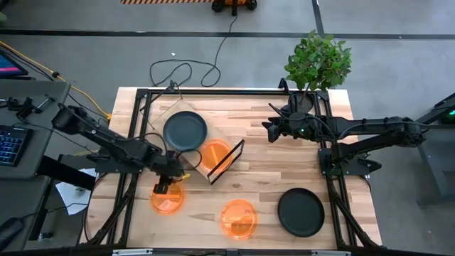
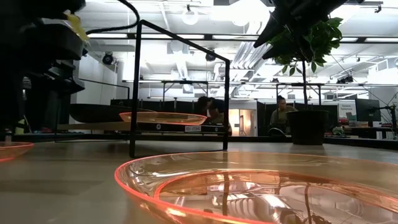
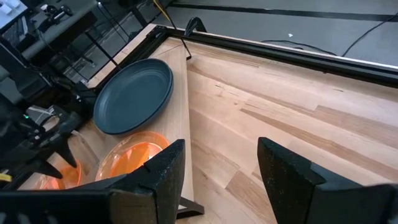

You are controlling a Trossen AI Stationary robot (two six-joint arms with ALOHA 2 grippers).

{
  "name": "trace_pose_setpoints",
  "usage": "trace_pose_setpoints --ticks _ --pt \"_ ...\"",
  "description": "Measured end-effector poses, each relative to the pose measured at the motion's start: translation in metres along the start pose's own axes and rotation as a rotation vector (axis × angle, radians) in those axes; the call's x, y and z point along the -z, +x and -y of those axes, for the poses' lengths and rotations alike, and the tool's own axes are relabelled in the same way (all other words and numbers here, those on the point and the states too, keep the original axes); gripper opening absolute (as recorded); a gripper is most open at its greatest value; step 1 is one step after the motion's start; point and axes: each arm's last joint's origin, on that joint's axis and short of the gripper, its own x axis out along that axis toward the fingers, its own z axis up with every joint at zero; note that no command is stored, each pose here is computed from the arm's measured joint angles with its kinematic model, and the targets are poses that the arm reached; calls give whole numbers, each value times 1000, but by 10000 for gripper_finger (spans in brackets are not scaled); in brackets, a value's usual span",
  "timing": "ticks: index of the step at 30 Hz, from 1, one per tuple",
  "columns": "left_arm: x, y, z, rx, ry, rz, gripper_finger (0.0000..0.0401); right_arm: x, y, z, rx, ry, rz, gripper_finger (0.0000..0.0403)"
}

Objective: Place and stack plates onto a shelf
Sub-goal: Stack the top orange plate on top of the orange plate on the shelf

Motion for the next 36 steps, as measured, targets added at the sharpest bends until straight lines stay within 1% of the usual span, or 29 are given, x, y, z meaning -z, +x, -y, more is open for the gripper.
trace_pose_setpoints --ticks 4,12,18,24,30,33,36 --pt "-3 6 -7 63 8 -29 159 0 0 0 0 7 0 184" --pt "-6 21 -15 69 54 -80 157 0 0 0 1 13 -1 184" --pt "-6 27 -14 162 78 -100 157 0 0 0 2 13 -3 184" --pt "-5 35 -15 171 131 -140 157 1 0 1 6 10 -7 184" --pt "-5 42 -15 176 152 -171 155 1 0 1 6 10 -7 184" --pt "-5 43 -15 175 181 -170 139 1 0 1 7 10 -8 184" --pt "-5 42 -16 164 199 -165 92 1 0 1 6 10 -7 184"
